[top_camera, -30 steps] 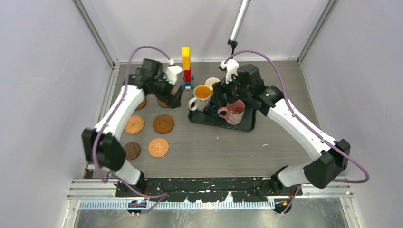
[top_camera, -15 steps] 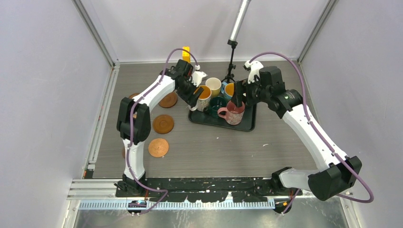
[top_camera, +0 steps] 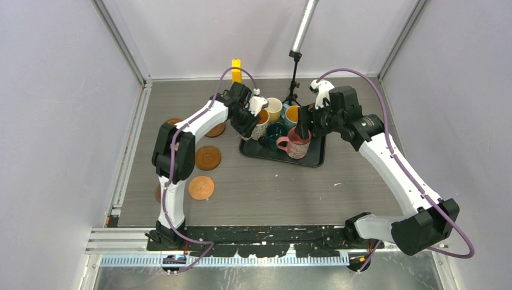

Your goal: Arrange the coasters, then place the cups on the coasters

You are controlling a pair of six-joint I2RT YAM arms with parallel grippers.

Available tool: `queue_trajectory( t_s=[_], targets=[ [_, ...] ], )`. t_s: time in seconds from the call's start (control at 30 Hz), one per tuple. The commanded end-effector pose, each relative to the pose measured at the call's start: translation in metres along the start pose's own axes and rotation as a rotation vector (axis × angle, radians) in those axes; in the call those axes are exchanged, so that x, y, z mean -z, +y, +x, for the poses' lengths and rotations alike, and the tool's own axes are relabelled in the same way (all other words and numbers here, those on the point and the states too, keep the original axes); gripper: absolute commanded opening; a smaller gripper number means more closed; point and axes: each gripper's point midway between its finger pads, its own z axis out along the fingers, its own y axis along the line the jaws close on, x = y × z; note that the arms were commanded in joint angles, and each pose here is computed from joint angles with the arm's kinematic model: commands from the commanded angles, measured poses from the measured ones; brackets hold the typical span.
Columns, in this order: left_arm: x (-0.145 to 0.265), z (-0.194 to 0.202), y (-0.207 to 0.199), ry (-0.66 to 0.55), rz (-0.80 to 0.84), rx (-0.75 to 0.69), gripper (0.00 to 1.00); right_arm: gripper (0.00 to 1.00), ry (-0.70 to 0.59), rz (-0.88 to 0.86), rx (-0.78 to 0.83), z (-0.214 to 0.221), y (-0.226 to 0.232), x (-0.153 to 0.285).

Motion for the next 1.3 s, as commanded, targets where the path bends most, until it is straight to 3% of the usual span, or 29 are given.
queue_trajectory(
  t_s=[0.0, 0.4, 0.93, 1.07, 1.27],
  targets=[
    [0.005, -0.022, 0.008, -0.099, -0.056, -0.011, 0.38, 0.90, -0.038, -0.015, 0.007, -0.012, 0.003, 0.007],
    [0.043, -0.043, -0.003, -0.248, -0.064, 0.005, 0.00, 0.89, -0.029, -0.022, 0.001, -0.008, 0.005, 0.011],
    [0.127, -0.073, 0.014, -0.497, -0.174, 0.061, 0.00, 0.89, -0.031, -0.043, 0.003, -0.009, 0.008, 0.011],
    [0.161, -0.048, 0.039, -0.495, -0.206, 0.128, 0.00, 0.89, -0.038, -0.046, 0.020, -0.010, 0.009, 0.013],
    [0.205, 0.023, 0.102, -0.452, -0.322, 0.261, 0.00, 0.90, -0.019, -0.043, 0.026, -0.002, 0.007, 0.012]
  ],
)
